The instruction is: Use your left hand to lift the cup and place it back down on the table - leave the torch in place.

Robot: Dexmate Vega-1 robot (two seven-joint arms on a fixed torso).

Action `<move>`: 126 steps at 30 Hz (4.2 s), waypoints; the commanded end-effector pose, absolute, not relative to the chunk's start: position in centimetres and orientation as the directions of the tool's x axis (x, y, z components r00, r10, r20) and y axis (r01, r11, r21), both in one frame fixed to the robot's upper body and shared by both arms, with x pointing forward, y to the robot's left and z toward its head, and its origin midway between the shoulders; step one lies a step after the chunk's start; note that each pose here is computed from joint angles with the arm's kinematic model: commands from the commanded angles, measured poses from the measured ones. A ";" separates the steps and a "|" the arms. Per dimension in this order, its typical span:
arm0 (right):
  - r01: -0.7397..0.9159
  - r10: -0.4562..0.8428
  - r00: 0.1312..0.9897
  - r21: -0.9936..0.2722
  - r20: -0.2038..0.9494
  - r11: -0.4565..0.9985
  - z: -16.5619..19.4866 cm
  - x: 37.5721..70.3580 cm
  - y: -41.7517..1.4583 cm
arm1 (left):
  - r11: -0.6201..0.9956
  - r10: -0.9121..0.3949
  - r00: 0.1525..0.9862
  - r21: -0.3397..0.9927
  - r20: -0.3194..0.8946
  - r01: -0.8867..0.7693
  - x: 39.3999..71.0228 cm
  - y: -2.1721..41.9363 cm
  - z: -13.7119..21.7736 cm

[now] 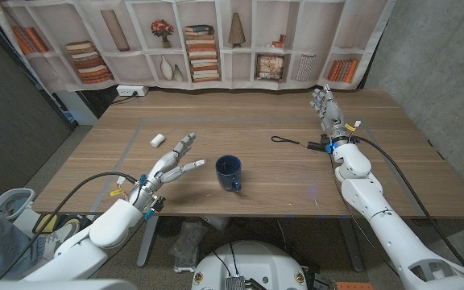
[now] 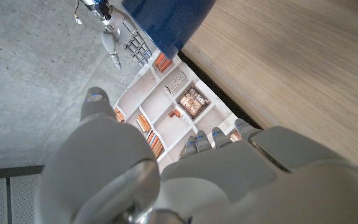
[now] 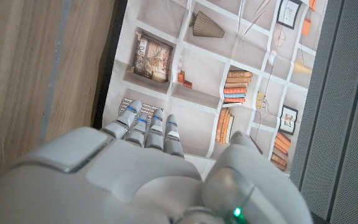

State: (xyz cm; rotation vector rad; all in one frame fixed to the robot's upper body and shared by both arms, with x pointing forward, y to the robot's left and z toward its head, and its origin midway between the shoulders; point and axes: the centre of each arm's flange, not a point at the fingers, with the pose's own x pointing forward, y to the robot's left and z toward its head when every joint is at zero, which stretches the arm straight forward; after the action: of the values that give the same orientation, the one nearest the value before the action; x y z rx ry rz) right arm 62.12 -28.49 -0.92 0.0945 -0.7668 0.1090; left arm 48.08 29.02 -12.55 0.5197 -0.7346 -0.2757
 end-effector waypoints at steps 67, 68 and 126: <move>-0.159 0.028 0.670 0.107 0.741 0.981 -0.5 63.2 -28.4 | 0.699 -0.376 0.790 0.708 0.484 -0.101 47.6 25.9 -12.9; -0.159 0.025 0.670 0.111 0.742 0.981 -0.5 63.2 -28.4 | 0.699 -0.379 0.790 0.709 0.483 -0.098 47.7 25.8 -12.9; -0.163 0.026 0.686 0.119 0.727 0.979 -2.0 63.4 -29.4 | 0.577 -0.319 0.848 0.796 0.424 -0.181 47.7 21.7 -14.2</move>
State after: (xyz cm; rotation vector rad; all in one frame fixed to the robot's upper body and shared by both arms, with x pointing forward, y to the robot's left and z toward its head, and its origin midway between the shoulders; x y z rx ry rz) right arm 63.16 -29.23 -1.77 0.1809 -0.8169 0.1097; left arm 47.21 22.18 -14.09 0.9502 -0.5935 -0.0941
